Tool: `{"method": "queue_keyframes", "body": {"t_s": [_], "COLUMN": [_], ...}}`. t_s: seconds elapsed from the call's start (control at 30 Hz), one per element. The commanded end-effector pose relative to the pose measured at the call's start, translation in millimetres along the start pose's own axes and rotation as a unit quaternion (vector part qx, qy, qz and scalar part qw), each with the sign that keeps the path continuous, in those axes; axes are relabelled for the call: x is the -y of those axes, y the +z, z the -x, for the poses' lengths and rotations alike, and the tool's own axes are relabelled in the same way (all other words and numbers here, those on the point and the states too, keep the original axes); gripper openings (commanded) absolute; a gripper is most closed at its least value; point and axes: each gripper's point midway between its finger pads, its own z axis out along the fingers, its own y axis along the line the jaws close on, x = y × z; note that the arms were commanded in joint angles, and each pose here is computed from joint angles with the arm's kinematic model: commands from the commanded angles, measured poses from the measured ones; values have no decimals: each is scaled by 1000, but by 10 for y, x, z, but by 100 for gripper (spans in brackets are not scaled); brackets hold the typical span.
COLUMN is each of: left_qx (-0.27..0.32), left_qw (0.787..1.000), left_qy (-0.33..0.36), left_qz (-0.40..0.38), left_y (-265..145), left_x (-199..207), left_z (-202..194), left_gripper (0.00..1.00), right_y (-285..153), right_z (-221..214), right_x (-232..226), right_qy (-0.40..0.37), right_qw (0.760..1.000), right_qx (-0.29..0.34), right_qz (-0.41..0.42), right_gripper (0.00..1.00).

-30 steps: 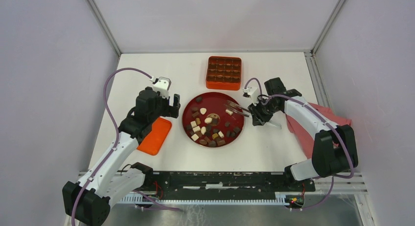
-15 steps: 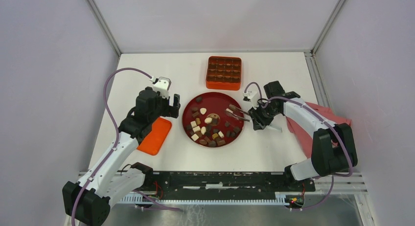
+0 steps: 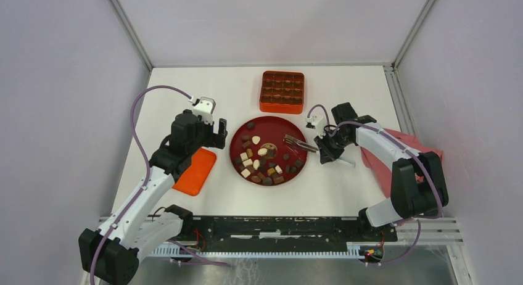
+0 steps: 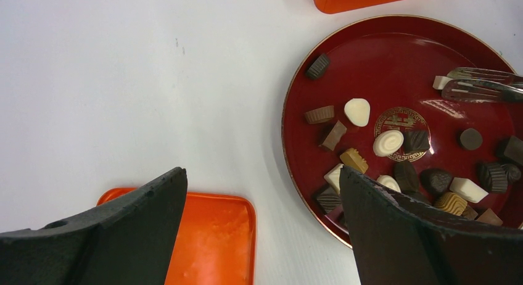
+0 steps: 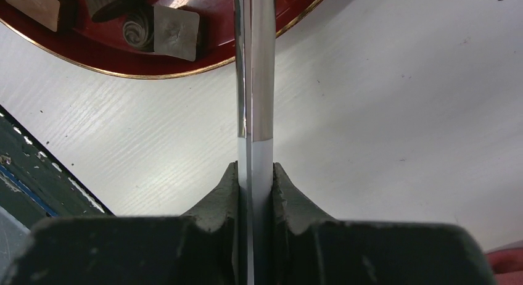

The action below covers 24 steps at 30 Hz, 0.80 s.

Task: Pack the chocolate
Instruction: Pick up the fake chocolate from the plate.

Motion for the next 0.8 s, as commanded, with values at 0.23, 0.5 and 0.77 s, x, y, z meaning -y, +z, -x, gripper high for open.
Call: {"method": "queue_keyframes", "body": {"t_s": [0.23, 0.5, 0.77], "left_qx": [20, 19, 20], "left_qw": [1000, 1000, 1000], "left_qy": [5, 5, 5], "left_qz": [-1, 0, -1], "left_y": [-18, -20, -23], "left_x": [-11, -15, -11], "left_z": [101, 95, 100], "left_gripper": [98, 98, 98], "right_y": [-98, -79, -23], "right_z": [144, 90, -47], "right_x": [-1, 45, 94], "right_qy": [-11, 0, -1], "right_qw": [999, 1000, 1000], "right_qx": [32, 21, -6], "right_qz": [-3, -3, -12], "right_gripper": [0, 4, 29]}}
